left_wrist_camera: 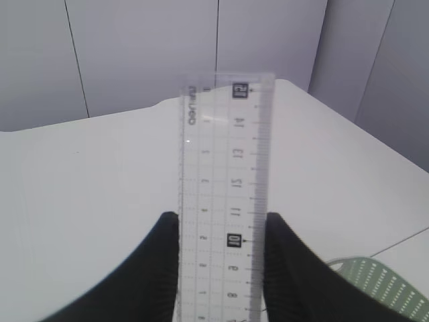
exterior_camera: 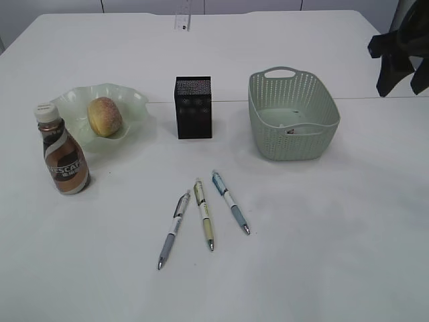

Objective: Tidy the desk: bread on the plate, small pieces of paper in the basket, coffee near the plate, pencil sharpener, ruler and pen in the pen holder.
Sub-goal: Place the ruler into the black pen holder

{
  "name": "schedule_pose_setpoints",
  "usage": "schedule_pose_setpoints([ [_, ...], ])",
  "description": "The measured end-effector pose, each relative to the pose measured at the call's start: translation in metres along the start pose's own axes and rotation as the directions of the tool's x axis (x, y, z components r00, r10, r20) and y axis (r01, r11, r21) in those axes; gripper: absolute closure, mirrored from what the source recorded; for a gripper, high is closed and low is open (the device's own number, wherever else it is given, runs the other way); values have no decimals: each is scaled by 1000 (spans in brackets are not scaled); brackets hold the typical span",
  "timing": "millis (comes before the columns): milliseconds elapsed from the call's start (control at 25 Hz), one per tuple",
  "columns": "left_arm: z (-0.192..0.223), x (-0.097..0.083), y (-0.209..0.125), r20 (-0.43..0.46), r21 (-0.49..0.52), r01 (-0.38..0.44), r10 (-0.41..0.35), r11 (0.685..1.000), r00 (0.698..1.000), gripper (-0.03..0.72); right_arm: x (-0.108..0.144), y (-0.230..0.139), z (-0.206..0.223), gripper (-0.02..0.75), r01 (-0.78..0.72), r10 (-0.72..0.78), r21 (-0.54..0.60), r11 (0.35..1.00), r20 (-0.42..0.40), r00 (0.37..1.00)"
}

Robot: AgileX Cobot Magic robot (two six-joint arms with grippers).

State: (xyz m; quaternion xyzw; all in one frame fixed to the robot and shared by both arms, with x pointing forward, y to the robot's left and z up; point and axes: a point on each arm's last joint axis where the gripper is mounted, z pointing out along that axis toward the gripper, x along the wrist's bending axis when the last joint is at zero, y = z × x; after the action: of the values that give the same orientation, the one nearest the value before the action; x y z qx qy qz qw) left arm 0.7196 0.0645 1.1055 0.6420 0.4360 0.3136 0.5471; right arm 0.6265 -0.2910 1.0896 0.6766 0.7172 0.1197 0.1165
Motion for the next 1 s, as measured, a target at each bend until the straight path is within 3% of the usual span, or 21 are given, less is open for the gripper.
schedule_pose_setpoints([
  [160,13,-10,-14,24,-41,-1,2,999,1000,428,0,3,0,321,0,0,-35,999,1,1000],
  [440,22,-11,-22,34,-102,0,3,995,999,429,0,6,0,321,0,0,-69,998,3,1000],
  [1000,45,-8,-64,31,-48,-2,3,999,1000,429,-2,10,-1,321,7,-5,-109,994,18,1000],
])
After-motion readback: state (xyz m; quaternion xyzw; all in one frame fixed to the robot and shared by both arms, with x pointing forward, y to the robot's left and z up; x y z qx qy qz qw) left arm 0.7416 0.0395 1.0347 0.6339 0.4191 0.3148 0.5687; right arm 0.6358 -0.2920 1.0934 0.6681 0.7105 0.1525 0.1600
